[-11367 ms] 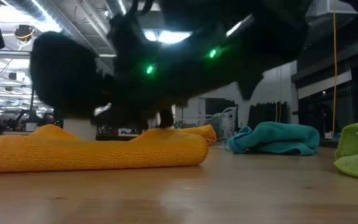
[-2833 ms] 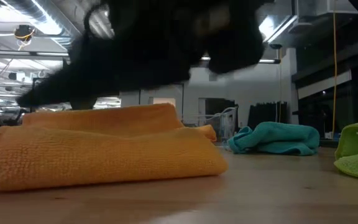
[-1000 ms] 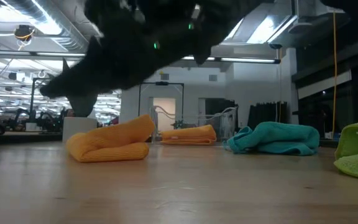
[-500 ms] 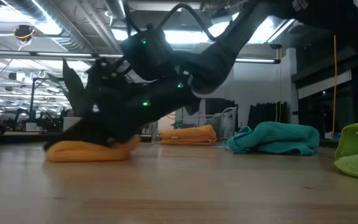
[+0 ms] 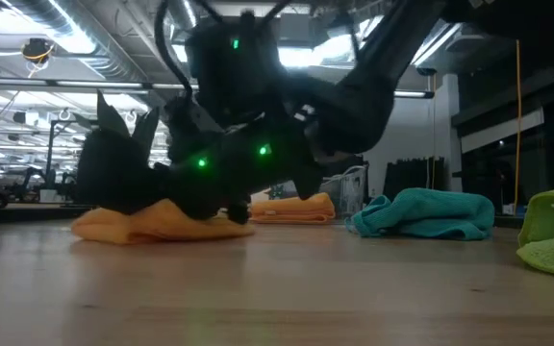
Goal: Fold microfiber towels
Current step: Fold the orange microfiber towel
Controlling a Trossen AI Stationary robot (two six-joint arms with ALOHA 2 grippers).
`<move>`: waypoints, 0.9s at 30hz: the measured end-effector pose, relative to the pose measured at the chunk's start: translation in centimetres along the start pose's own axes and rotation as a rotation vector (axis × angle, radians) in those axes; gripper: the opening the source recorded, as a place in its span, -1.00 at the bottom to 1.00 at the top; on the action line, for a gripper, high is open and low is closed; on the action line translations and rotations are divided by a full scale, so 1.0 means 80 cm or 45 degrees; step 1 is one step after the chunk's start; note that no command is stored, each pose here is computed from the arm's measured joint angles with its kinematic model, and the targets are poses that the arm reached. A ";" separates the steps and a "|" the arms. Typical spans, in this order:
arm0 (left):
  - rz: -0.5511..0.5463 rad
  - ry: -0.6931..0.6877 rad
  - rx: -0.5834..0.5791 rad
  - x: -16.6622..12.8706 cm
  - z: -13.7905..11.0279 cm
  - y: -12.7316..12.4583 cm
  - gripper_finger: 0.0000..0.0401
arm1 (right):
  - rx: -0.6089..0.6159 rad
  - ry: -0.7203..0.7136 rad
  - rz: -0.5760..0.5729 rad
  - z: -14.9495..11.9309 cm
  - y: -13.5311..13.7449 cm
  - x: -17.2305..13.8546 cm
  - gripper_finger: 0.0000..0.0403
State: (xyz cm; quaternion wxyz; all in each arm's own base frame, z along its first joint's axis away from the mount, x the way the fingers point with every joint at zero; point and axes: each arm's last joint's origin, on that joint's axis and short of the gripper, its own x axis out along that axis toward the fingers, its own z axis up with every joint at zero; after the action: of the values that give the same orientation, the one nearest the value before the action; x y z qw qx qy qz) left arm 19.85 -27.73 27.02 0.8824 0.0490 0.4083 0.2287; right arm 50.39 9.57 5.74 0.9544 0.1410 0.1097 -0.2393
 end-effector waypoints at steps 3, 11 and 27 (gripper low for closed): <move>0.000 0.000 0.000 0.000 0.000 0.000 -0.27 | -0.045 -0.022 0.022 0.000 0.020 -0.010 0.02; -0.001 0.000 -0.001 0.000 0.000 0.000 -0.27 | -0.212 -0.158 0.060 0.062 0.058 -0.021 0.02; -0.002 0.001 0.008 0.000 0.000 0.000 -0.27 | -0.896 0.457 0.734 0.126 0.038 -0.049 0.02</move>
State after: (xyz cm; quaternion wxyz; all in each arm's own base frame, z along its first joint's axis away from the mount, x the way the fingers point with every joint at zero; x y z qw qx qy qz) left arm 19.86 -27.74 27.01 0.8823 0.0513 0.4092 0.2268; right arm 49.90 10.59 16.91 0.9375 -0.1264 0.3033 0.1144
